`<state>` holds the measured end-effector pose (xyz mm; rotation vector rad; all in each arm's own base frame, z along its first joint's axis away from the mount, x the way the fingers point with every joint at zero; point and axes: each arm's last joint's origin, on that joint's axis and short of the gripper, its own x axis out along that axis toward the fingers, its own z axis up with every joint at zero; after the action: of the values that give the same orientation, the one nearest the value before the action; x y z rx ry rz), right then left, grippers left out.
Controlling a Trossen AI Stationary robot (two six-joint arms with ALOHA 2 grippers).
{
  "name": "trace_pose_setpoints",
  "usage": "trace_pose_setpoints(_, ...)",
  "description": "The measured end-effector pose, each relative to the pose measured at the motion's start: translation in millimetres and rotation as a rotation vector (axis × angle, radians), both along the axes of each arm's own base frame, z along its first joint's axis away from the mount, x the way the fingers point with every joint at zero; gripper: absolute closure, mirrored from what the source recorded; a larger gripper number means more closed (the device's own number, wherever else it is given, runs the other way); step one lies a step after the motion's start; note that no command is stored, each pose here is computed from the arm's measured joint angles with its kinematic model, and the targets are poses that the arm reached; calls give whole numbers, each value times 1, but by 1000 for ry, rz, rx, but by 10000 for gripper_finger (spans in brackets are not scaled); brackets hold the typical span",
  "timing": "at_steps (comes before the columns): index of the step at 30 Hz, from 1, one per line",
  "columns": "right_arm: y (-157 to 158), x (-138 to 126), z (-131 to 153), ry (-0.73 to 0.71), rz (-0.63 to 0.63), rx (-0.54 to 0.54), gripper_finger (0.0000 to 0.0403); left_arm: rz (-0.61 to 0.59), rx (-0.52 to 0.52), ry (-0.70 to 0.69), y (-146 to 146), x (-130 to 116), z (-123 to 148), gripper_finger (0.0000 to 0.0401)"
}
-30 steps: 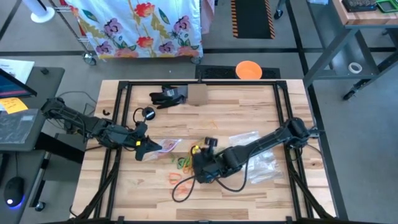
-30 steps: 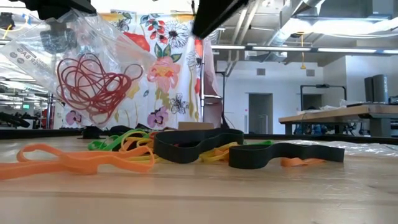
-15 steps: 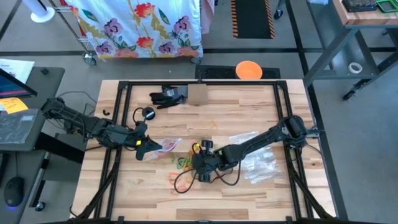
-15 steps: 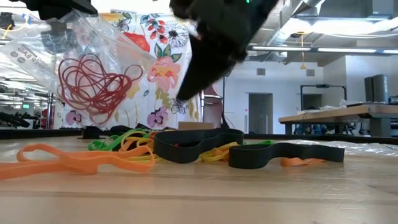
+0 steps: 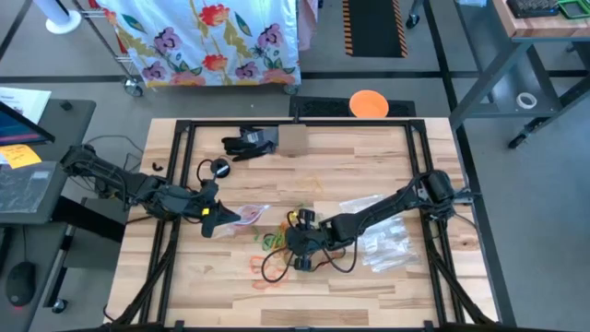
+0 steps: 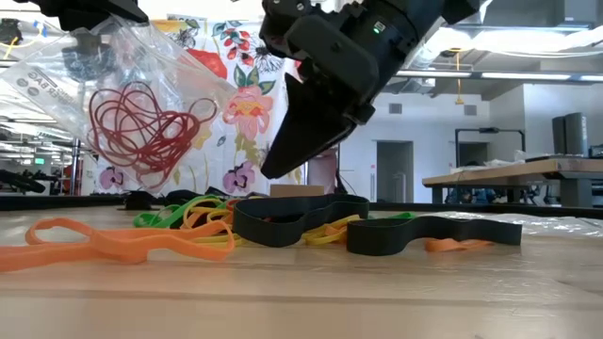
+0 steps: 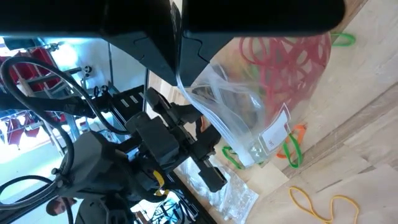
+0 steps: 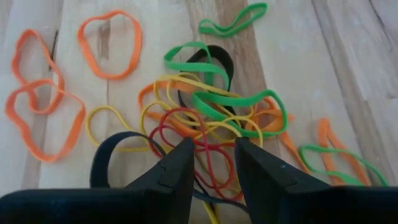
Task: Sort rubber bands
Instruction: Put the red rubber band into the transparent zip bag
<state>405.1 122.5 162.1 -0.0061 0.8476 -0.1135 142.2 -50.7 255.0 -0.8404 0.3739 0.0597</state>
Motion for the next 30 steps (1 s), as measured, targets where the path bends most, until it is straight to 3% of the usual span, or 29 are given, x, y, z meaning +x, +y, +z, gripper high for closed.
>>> trace_pose_setpoints(5, 0, 1, 0, -11, -2, 4, 290, -2, 5, -1, 0, 0, 0, 401)
trace_pose_setpoints(14, 2, 10, -41, 38, 1, 1, 290, -3, 6, -1, 0, 0, 0, 401)
trace_pose_setpoints(19, 2, 11, -45, 42, -2, -5, 292, -2, 4, 0, 0, 0, 0, 401)
trace_pose_setpoints(23, 3, 12, -41, 61, 7, -17, 320, -1, -1, 0, 0, 0, 0, 401)
trace_pose_setpoints(28, 4, 15, -25, 156, 43, -81, 390, 1, -7, 0, 0, 0, 0, 401)
trace_pose_setpoints(30, 5, 21, -12, 150, 50, -103, 394, 1, -7, 0, 0, 0, 0, 401)
